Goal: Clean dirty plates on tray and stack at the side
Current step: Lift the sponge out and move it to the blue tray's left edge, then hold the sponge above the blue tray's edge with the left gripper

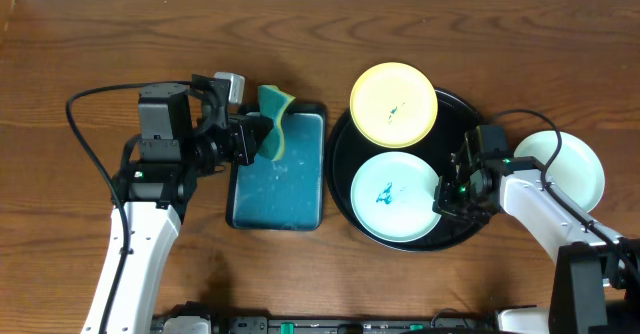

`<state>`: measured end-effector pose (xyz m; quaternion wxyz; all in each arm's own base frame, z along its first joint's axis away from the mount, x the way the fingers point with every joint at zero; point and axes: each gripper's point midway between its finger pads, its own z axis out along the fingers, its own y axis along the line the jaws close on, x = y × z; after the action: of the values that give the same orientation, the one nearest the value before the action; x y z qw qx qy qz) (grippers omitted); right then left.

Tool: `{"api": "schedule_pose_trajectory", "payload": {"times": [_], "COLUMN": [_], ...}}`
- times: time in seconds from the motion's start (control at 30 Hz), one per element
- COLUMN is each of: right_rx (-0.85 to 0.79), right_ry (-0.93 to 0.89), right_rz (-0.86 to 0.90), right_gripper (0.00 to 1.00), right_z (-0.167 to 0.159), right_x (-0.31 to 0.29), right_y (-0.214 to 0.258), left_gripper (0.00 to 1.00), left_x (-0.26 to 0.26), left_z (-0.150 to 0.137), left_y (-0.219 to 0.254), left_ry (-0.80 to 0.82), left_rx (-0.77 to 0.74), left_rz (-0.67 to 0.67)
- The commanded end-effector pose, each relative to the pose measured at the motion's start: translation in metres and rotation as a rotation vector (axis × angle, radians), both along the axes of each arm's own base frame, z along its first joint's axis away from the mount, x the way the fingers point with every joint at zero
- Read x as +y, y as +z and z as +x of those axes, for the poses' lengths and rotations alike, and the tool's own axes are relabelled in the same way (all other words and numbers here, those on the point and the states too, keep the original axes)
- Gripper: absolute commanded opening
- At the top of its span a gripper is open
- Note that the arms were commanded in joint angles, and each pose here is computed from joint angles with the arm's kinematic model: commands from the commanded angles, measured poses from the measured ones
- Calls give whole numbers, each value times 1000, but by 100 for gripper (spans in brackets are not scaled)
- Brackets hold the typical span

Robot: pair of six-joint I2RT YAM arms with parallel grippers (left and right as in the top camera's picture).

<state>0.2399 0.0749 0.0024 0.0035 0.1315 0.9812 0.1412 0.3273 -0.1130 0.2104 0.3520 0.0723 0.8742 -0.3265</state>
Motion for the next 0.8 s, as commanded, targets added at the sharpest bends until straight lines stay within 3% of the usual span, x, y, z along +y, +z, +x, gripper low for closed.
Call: {"api": "schedule_pose_trajectory", "payload": {"times": [0.0, 0.77], "right_rx": [10, 9], "right_ry": [-1, -1], "right_rz": [-15, -22], "right_gripper": [1, 1], "right_z": [-4, -4], "right_x": [-1, -2], "right_y": [-1, -2], "left_gripper": [8, 7], "left_x": [2, 4], "left_z": [0, 1], "left_y": [4, 0], "left_ry": [3, 16], "left_rx": [-17, -5], "left_rz": [4, 16]}}
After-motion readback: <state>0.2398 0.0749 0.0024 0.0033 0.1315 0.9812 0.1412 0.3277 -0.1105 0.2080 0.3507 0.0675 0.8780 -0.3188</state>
